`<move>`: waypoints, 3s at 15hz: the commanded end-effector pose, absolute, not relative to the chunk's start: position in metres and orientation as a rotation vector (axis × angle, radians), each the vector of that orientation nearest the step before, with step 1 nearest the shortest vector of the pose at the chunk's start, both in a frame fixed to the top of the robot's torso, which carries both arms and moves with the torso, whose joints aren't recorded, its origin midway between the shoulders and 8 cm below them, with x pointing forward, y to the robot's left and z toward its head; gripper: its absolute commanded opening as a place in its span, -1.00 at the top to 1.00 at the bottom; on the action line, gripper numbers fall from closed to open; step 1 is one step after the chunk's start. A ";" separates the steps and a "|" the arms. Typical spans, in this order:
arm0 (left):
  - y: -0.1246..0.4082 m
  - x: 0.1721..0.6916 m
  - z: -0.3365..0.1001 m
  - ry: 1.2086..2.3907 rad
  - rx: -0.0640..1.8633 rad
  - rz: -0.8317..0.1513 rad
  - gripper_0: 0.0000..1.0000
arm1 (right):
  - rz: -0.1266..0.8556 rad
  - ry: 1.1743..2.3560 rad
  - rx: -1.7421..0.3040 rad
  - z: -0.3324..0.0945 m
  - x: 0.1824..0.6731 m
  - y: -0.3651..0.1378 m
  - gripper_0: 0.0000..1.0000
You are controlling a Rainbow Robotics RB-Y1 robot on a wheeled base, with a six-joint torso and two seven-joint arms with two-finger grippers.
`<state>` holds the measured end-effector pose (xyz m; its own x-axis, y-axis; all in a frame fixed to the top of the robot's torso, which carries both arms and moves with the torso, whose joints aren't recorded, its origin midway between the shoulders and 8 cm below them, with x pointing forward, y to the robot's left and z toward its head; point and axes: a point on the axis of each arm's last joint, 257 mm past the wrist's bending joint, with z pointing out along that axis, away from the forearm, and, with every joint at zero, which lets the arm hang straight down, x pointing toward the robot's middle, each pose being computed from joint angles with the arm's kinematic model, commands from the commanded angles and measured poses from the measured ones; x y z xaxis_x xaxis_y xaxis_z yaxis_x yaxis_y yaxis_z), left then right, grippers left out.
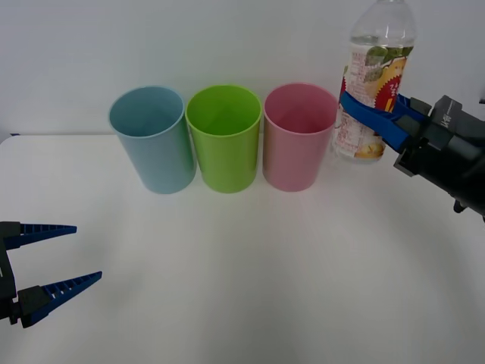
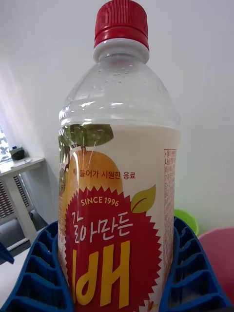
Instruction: Put cans in the blue bin and PET bottles in the pink bin and trash in the green bin.
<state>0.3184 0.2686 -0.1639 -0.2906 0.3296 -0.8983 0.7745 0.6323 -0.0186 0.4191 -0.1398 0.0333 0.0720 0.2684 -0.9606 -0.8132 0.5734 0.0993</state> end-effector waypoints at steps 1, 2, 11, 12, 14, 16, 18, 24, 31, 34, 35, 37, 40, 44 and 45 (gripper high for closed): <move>0.269 0.318 -0.164 1.879 0.878 -0.573 -1.00 | 0.831 1.257 -0.496 0.044 0.444 -0.128 1.00; 0.269 0.318 -0.164 1.879 0.878 -0.573 -1.00 | 0.808 1.274 -0.477 0.043 0.457 -0.126 1.00; 0.269 0.318 -0.164 1.879 0.878 -0.573 -1.00 | 0.641 1.348 -0.403 0.028 0.562 -0.108 1.00; 0.269 0.318 -0.164 1.879 0.878 -0.573 -1.00 | 0.629 1.352 -0.391 0.028 0.572 -0.105 1.00; 0.269 0.318 -0.164 1.879 0.878 -0.573 -1.00 | 0.595 1.360 -0.367 0.026 0.594 -0.103 1.00; 0.269 0.318 -0.164 1.879 0.878 -0.573 -1.00 | 0.558 1.376 -0.359 0.019 0.610 -0.104 1.00; 0.269 0.318 -0.164 1.879 0.878 -0.573 -1.00 | 0.522 1.392 -0.369 0.005 0.620 -0.105 1.00; 0.269 0.318 -0.164 1.879 0.878 -0.573 -1.00 | 0.464 1.428 -0.383 -0.035 0.633 -0.104 1.00; 0.269 0.318 -0.164 1.879 0.878 -0.573 -1.00 | 0.452 1.429 -0.397 -0.037 0.633 -0.101 -0.34; 0.269 0.318 -0.164 1.879 0.878 -0.573 -1.00 | 0.445 1.425 -0.398 -0.037 0.634 -0.102 -0.53; 0.269 0.318 -0.164 1.879 0.878 -0.573 -1.00 | 0.443 1.426 -0.399 -0.038 0.633 -0.102 -0.57; 0.269 0.318 -0.164 1.879 0.878 -0.573 -1.00 | 0.442 1.425 -0.400 -0.038 0.633 -0.102 -0.59; 0.269 0.318 -0.164 1.879 0.878 -0.573 -1.00 | 0.445 1.424 -0.399 -0.036 0.633 -0.101 -0.59; 0.269 0.318 -0.164 1.879 0.878 -0.573 -1.00 | 0.455 1.420 -0.396 -0.034 0.632 -0.101 -0.59; 0.269 0.318 -0.164 1.879 0.878 -0.573 -1.00 | 0.464 1.412 -0.407 -0.028 0.630 -0.099 -0.60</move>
